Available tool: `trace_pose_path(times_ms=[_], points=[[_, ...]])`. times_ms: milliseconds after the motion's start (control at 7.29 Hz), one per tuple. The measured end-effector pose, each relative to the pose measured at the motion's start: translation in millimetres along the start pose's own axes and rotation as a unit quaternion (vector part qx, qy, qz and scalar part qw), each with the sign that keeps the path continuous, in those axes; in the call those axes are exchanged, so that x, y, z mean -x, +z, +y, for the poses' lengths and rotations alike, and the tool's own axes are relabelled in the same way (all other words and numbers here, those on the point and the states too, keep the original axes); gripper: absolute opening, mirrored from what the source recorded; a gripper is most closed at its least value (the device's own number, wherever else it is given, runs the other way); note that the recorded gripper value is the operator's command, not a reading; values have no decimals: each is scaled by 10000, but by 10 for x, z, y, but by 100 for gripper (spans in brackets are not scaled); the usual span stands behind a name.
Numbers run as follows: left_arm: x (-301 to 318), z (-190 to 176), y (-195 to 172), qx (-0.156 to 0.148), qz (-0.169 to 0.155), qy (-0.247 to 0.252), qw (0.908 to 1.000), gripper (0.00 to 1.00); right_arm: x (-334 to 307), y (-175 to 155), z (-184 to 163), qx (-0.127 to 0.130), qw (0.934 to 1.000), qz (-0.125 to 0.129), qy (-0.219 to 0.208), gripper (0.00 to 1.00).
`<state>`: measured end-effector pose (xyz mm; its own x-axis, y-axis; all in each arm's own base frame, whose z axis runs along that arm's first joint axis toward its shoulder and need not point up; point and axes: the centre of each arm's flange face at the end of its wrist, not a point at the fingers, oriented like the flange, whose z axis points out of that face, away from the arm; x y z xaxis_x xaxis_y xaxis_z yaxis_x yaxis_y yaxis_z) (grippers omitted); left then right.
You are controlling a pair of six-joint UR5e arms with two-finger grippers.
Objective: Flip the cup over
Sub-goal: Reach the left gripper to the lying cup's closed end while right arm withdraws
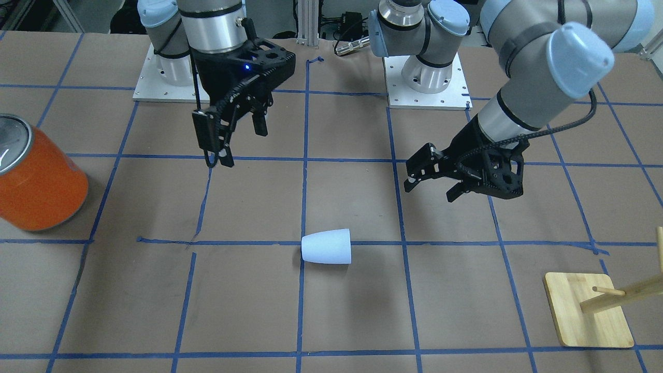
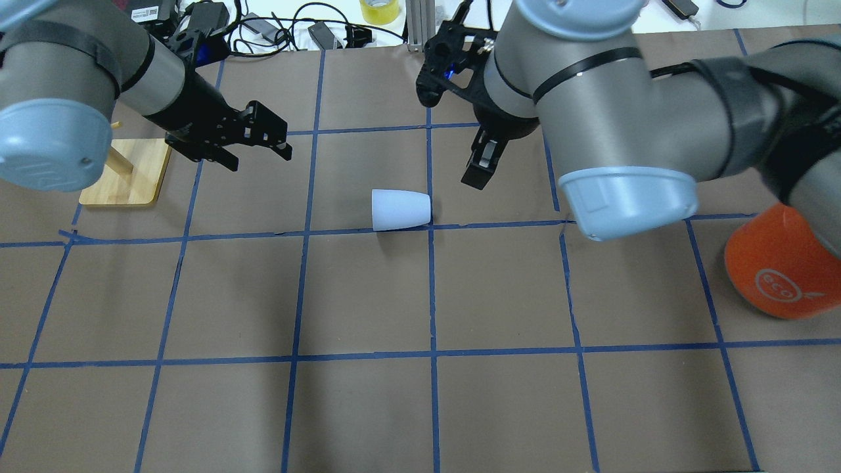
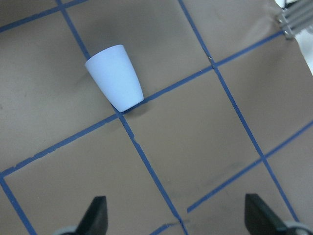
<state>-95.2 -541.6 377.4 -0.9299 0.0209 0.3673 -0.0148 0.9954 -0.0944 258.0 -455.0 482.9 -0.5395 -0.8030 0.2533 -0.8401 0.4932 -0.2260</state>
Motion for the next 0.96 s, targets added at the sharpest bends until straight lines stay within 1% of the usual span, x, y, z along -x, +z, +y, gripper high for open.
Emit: trace_pose_path(times_ms=[137, 275, 412, 549, 686, 824, 961], points=[[97, -68, 343, -46, 528, -72, 9986, 100, -22, -202, 150, 266, 9964, 264, 766, 100], [159, -139, 659, 11, 1052, -167, 9943, 100, -63, -326, 246, 438, 9893, 393, 1332, 99], [212, -204, 952, 127, 1526, -291, 9878, 100, -166, -432, 322, 560, 9808, 440, 1817, 99], [237, -256, 1186, 225, 2019, -422, 9782, 100, -308, -527, 406, 671, 9690, 443, 2335, 99], [253, -290, 1351, 277, 2350, -505, 9703, 93, -424, -582, 478, 743, 9561, 441, 2801, 100], [282, -306, 1519, 335, 2505, -554, 9660, 92, -495, -613, 521, 757, 9435, 448, 3195, 100], [294, -312, 1687, 390, 2638, -580, 9620, 92, -535, -633, 542, 744, 9346, 438, 3450, 100]])
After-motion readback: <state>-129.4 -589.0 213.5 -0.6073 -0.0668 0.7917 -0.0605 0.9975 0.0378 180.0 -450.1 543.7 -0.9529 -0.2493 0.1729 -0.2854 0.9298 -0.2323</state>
